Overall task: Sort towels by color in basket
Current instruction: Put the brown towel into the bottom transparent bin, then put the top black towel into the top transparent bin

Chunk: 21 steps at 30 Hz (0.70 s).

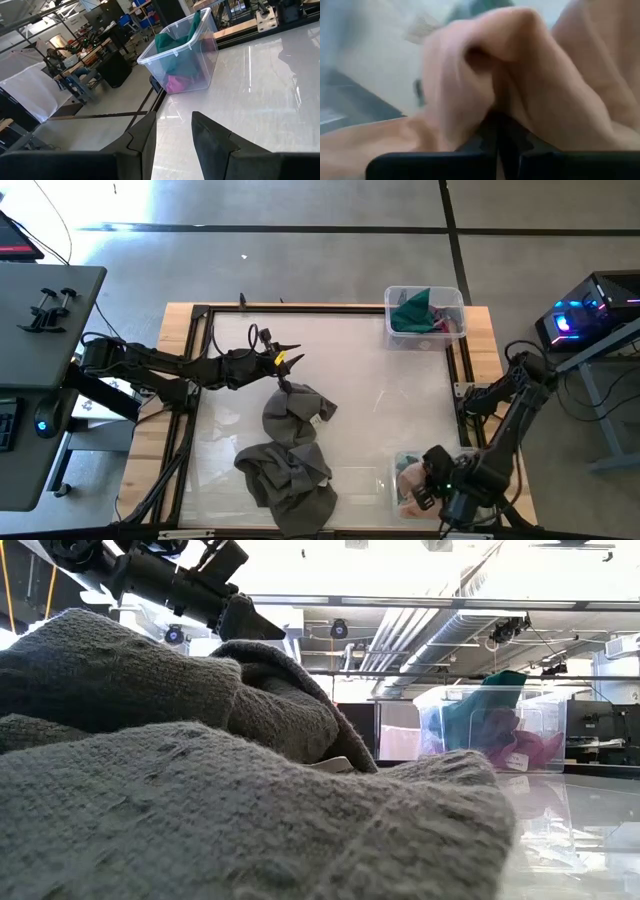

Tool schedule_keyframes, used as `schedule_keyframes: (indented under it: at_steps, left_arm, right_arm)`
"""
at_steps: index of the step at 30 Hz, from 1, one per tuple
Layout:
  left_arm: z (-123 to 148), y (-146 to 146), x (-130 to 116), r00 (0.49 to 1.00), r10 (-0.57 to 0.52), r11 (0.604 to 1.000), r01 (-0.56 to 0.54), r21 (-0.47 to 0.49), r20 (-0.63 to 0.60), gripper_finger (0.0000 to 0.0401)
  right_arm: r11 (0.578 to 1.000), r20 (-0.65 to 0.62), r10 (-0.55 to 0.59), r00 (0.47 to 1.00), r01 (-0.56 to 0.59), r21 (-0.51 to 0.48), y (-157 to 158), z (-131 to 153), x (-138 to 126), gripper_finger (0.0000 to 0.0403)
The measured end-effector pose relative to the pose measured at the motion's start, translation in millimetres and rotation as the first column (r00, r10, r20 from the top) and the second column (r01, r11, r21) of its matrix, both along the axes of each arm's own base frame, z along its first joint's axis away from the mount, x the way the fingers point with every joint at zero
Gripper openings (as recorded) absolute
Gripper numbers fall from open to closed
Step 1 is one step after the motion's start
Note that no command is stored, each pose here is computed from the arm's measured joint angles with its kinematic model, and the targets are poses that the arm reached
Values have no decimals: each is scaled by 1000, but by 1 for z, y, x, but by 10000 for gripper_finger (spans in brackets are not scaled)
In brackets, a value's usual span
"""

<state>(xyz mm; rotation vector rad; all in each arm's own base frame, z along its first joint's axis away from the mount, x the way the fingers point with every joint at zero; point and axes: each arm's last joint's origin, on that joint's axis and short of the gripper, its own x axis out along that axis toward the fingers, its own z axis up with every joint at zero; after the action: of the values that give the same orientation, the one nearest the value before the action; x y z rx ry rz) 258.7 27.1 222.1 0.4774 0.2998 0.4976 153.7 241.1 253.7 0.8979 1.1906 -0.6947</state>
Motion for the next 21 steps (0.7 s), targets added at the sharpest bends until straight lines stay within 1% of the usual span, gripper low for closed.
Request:
schedule_keyframes:
  at_steps: [3, 6, 8, 10, 12, 16, 19, 21]
  left_arm:
    - [0, 0, 0, 1000, 0, 1000, 0, 0, -1, 111]
    - [0, 0, 0, 1000, 0, 1000, 0, 1, -1, 111]
    - [0, 0, 0, 1000, -2, 1000, 2, 10, -7, 111]
    - [0, 0, 0, 1000, -3, 1000, 4, 17, -11, 111]
    - [0, 0, 0, 1000, -4, 1000, 4, 20, -12, 111]
    - [0, 0, 0, 1000, -4, 1000, 4, 19, -12, 111]
    - [0, -1, 0, 1000, -2, 1000, 2, 0, 0, 111]
    - [0, -2, 0, 1000, -7, 1000, 7, -1, 0, 111]
  right_arm:
    - [1000, -45, 0, 999, 1, 30, -3, -25, 0, 0]
    - [1000, -120, 4, 993, -2, 23, -11, -45, -5, 0]
    - [1000, -140, 2, 990, -2, -3, -15, -51, -7, 0]
    - [1000, -152, 16, 988, -18, -11, -15, -51, -8, 0]
    - [999, -160, 47, 986, -48, -3, -12, -43, -7, 0]
    - [997, -148, 79, 986, -78, 14, -6, -10, -3, 0]
    - [997, -151, 77, 986, -78, 3, -5, 20, -2, 0]
    - [996, -120, 78, 990, -82, -31, -7, 39, -2, 0]
